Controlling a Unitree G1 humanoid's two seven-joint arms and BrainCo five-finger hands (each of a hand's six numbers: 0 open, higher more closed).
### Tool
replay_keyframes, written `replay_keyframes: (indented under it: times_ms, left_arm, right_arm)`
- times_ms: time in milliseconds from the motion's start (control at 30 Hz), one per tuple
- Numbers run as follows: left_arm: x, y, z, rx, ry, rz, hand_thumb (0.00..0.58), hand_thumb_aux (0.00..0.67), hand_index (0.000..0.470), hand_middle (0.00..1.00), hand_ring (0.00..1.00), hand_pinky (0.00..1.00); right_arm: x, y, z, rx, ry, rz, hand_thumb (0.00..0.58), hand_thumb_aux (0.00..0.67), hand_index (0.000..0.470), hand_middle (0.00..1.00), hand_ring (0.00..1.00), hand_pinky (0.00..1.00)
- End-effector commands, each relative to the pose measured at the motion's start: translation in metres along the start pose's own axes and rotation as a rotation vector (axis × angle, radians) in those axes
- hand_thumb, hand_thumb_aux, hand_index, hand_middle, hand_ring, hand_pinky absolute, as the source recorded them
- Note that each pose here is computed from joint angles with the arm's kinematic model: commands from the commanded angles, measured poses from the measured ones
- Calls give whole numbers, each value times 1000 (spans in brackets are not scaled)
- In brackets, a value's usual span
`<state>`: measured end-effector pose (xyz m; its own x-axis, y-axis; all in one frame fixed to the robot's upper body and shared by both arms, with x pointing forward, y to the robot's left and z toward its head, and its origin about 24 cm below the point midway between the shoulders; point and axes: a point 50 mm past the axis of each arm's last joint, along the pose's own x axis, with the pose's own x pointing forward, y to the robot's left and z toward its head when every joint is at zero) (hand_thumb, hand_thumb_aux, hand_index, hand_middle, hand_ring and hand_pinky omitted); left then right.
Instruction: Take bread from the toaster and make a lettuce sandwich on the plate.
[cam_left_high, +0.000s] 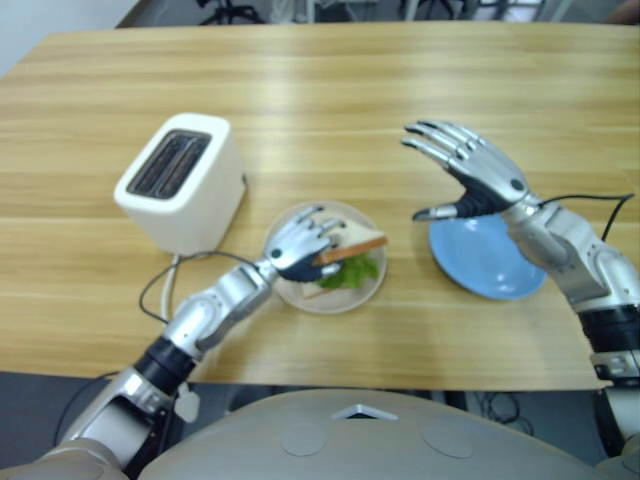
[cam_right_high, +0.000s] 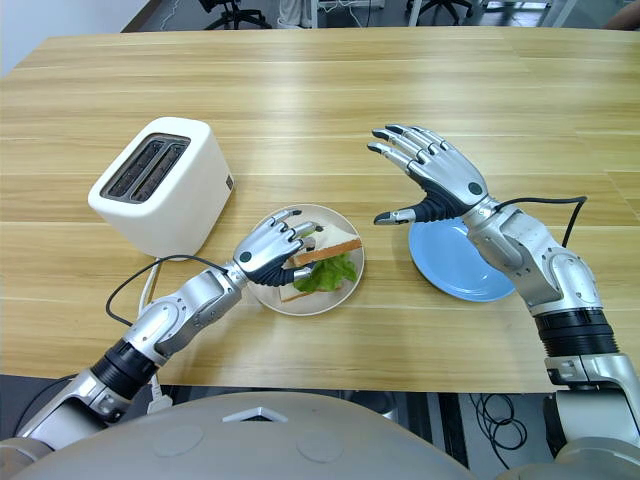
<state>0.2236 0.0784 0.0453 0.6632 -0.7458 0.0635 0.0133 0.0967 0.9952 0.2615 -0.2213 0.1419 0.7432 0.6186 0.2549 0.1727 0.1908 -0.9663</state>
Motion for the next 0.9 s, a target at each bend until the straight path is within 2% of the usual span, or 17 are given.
replay_keyframes:
  times_ms: [33, 167, 200, 233, 267, 300, 500, 533, 600, 633, 667, 900]
  left_arm:
    - [-18, -38, -8, 18, 54, -231, 580, 670, 460, 1000, 1000, 1000]
    - [-19, -39, -11, 42, 59, -249, 580, 670, 460, 1000, 1000, 1000]
    - [-20, -39, -12, 48, 59, -256, 580, 670, 460, 655, 655, 655]
    - [-20, -39, -14, 58, 61, -265, 580, 670, 460, 180, 180, 180]
    - [-21, -39, -16, 69, 63, -276, 580, 670, 460, 180, 180, 180]
    - [-22, -39, -18, 78, 68, -287, 580, 670, 460, 0, 0, 0]
    - [-30, -43, -25, 126, 81, -369, 580, 670, 460, 0, 0, 0]
    - [-30, -44, -25, 126, 81, -375, 454, 357, 245, 0, 0, 0]
    - [-31, -44, -24, 128, 81, -386, 443, 344, 236, 0, 0, 0]
    - [-31, -43, -24, 130, 82, -384, 328, 229, 157, 0, 0, 0]
    - [-30, -41, -25, 135, 84, -381, 0, 0, 0, 0, 0, 0]
    - [-29, -31, -33, 130, 120, -372, 0, 0, 0, 0, 0, 0]
  right_arm:
    - [-2, -3, -1, -4, -2, 9, 0, 0, 0, 0, 0, 0]
    - [-4, -2, -1, -2, 3, 20, 0, 0, 0, 0, 0, 0]
    - [-5, -2, -1, -2, 4, 21, 0, 0, 0, 0, 0, 0]
    - [-5, -2, -1, -3, 6, 22, 0, 0, 0, 0, 0, 0]
    - [-6, -2, -2, -3, 8, 22, 0, 0, 0, 0, 0, 0]
    - [-7, -2, -2, -4, 10, 22, 0, 0, 0, 0, 0, 0]
    - [-14, -1, -1, -3, 26, 30, 0, 0, 0, 0, 0, 0]
    - [-15, -1, -2, -3, 30, 31, 0, 0, 0, 0, 0, 0]
    - [-17, 0, -2, -2, 37, 34, 0, 0, 0, 0, 0, 0]
    - [-19, 0, -2, -1, 40, 35, 0, 0, 0, 0, 0, 0]
    - [-20, 0, -3, 0, 43, 37, 0, 0, 0, 0, 0, 0]
    - [-28, 2, -4, 4, 62, 57, 0, 0, 0, 0, 0, 0]
